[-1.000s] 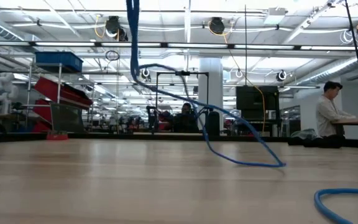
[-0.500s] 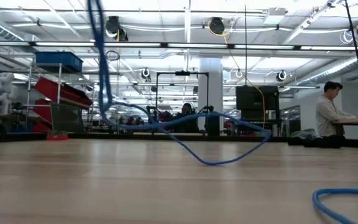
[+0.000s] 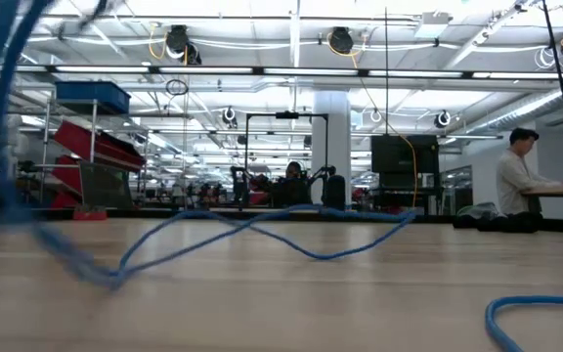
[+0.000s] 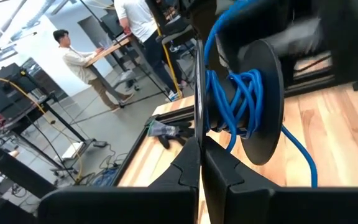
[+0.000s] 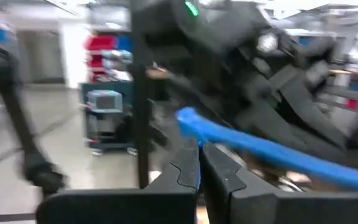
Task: Coil cords
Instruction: Coil the blue wire onto a spool
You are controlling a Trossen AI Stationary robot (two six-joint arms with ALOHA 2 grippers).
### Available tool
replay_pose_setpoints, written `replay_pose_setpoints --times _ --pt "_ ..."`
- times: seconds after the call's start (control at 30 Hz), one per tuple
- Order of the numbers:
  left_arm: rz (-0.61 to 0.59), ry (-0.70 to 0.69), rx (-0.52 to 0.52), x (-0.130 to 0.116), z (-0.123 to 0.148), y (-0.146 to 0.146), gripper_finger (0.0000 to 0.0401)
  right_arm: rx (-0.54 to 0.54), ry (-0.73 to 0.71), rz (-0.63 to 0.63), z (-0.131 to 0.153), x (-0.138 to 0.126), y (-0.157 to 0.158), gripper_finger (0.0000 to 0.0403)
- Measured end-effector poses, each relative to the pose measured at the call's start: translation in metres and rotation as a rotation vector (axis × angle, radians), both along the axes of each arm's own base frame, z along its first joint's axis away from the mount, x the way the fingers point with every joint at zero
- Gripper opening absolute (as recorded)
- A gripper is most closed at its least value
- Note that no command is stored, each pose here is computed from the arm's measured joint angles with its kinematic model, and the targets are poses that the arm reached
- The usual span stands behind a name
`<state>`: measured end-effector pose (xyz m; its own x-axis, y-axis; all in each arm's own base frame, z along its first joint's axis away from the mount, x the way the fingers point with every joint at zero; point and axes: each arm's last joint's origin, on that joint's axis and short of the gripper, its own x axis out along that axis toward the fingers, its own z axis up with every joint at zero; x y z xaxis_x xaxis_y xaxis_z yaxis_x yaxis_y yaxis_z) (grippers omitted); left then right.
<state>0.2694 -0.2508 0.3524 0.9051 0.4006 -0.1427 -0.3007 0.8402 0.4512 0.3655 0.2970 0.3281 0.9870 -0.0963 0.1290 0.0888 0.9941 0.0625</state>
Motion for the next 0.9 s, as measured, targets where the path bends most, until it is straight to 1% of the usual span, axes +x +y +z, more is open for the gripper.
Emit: replay_pose_setpoints --times 0.17,0.27,0.4,0.57,0.63,0.77,0.9 --pt "-0.001 -0.026 -0.026 0.001 0.003 -0.001 0.0006 -0.020 0.047 -0.193 -0.014 0.008 -0.005 0.0000" --pt "-0.002 -0.028 -0.029 0.001 0.003 -0.001 0.0006 -0.040 0.063 -0.249 -0.019 0.010 -0.006 0.0000" --pt "-0.004 -0.014 -0.017 0.001 0.002 0.000 0.0006 -0.038 0.048 -0.251 -0.017 0.010 -0.007 0.0000" --pt "-0.004 0.015 0.015 0.000 -0.001 0.001 0.0006 -0.029 0.006 -0.238 -0.010 0.000 0.002 0.0000" --pt "-0.004 0.033 0.034 0.000 -0.003 0.001 0.0006 -0.021 0.001 -0.252 -0.007 -0.005 0.007 0.0000" --pt "-0.005 0.046 0.047 -0.001 -0.004 0.002 0.0006 -0.006 -0.005 -0.256 0.007 -0.009 0.013 0.0000" --pt "-0.016 0.063 0.057 -0.001 -0.006 0.002 0.0006 -0.013 0.014 -0.217 0.019 -0.010 0.018 0.0000"
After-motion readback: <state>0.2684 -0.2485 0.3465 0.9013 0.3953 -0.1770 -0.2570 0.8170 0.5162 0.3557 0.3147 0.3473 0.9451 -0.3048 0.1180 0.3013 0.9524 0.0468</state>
